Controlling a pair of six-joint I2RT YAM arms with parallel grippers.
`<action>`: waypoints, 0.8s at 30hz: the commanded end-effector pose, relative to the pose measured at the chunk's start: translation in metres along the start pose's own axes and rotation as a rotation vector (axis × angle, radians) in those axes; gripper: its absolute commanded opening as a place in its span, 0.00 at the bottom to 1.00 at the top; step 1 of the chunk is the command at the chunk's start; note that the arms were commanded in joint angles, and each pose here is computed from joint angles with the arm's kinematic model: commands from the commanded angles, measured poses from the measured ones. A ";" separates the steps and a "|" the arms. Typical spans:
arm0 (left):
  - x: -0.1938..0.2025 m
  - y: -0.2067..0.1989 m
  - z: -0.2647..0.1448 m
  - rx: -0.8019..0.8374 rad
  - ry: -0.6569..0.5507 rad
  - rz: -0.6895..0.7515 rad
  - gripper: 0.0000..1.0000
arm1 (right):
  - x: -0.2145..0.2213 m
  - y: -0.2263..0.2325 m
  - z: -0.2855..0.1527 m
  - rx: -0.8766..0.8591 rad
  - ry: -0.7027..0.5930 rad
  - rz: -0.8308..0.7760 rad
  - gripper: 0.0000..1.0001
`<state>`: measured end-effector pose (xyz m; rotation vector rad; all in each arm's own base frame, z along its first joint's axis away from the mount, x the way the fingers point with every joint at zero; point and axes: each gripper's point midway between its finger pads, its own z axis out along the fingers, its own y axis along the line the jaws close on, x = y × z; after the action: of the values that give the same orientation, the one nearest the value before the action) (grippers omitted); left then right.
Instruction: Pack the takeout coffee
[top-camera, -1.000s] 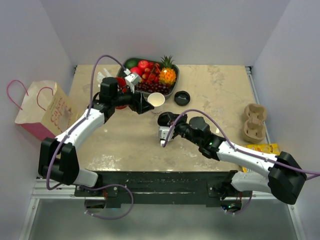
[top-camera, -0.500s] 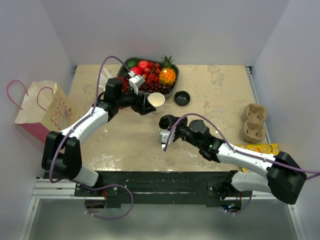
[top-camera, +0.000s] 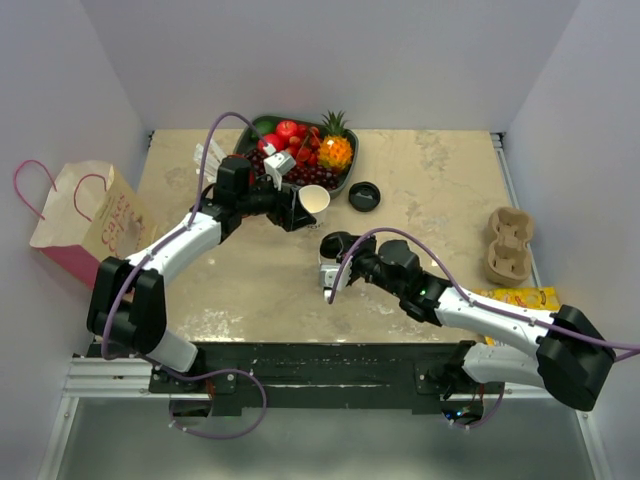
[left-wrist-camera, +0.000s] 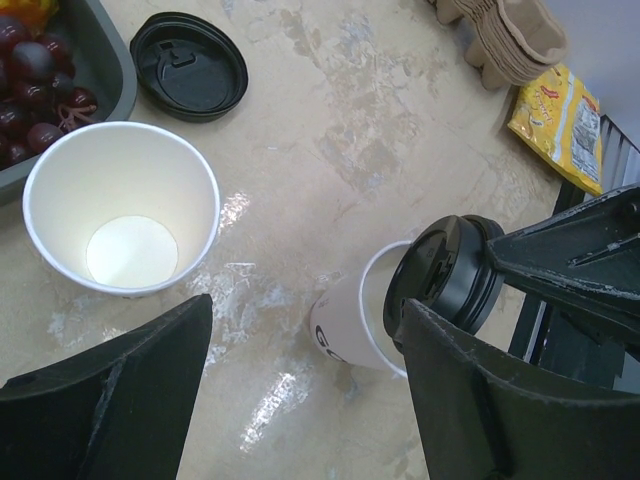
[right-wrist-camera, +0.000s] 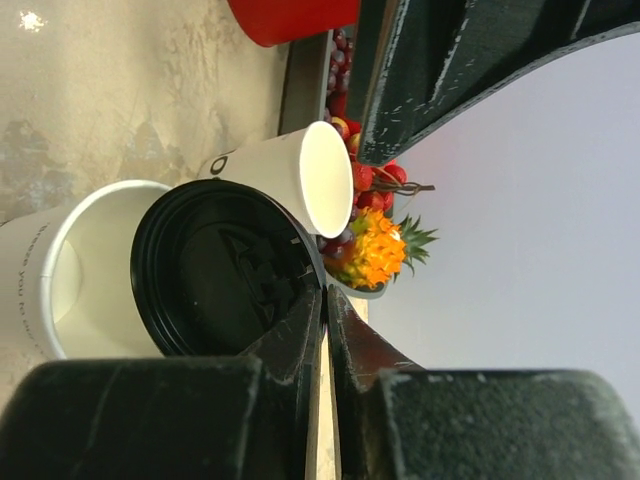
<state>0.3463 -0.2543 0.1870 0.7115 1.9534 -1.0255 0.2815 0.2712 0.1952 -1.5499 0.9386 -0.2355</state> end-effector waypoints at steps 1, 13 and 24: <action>-0.022 -0.005 0.005 0.028 -0.055 0.054 0.80 | -0.008 -0.002 -0.003 -0.003 -0.034 0.000 0.08; -0.019 -0.007 0.010 0.045 -0.049 0.048 0.80 | -0.008 0.001 -0.002 -0.044 -0.024 0.010 0.19; -0.025 -0.015 0.004 0.048 -0.048 0.082 0.80 | -0.020 -0.016 -0.010 -0.049 -0.031 0.150 0.19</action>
<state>0.3470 -0.2626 0.1795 0.7285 1.9541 -1.0394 0.2714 0.2675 0.1743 -1.6372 1.0189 -0.1683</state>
